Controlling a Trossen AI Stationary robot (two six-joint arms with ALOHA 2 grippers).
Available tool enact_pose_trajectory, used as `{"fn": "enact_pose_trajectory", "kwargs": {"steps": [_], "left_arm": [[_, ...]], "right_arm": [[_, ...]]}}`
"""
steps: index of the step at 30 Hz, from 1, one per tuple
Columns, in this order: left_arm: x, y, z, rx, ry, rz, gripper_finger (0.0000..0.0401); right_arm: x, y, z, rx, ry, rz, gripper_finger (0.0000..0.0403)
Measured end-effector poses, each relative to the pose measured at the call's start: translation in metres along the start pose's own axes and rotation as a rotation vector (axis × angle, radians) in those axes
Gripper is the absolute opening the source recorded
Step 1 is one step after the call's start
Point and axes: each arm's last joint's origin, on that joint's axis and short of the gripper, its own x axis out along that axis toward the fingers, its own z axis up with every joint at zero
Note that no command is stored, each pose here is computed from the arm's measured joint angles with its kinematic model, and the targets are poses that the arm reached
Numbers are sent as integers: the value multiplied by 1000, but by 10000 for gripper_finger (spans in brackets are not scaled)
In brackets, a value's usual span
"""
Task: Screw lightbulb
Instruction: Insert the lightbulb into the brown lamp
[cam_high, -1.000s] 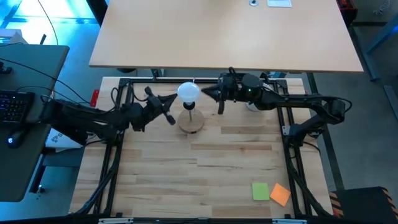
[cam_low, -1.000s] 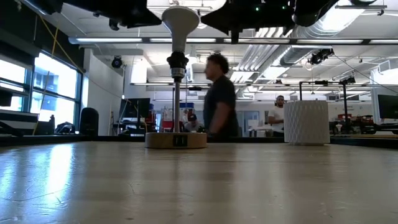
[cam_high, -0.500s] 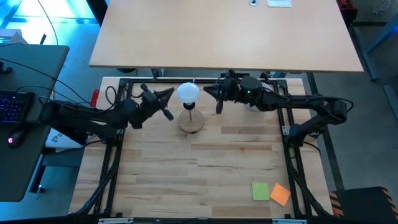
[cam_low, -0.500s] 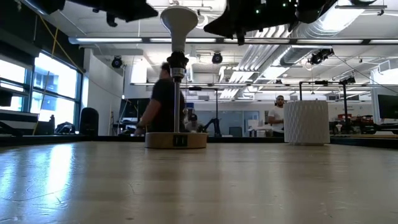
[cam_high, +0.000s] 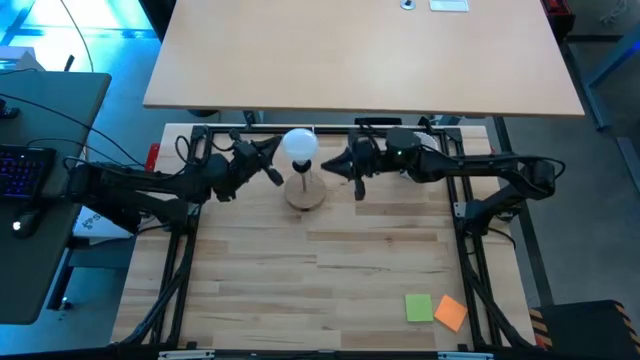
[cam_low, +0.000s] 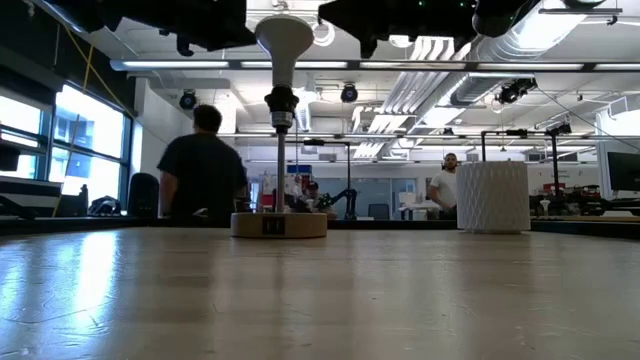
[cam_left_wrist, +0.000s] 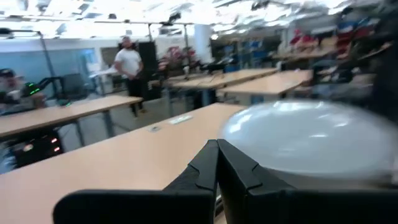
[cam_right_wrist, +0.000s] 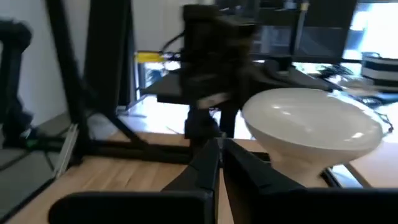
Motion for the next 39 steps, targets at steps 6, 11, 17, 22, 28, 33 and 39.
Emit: {"fn": "enact_pose_trajectory", "kwargs": {"steps": [6,11,17,22,28,33,39], "left_arm": [[-8,-2,8,-26,-31,-30,0],[-21,-11,14,-31,-47,-92,0],[-23,-18,10,-10,-23,-115,0],[-17,-14,7,2,-6,-60,0],[-11,-7,3,53,27,15,0],[-18,-5,4,97,66,105,0],[-32,-11,11,85,54,49,0]], "right_arm": [[-2,-7,1,-17,12,-216,16],[-10,-29,0,22,14,-442,16],[-6,-38,-3,65,-73,-284,16],[1,-29,-8,81,-66,-161,16],[7,-11,-4,48,-88,62,16],[6,-13,-5,29,-67,-27,16],[-1,-33,-13,51,2,-287,16]]}}
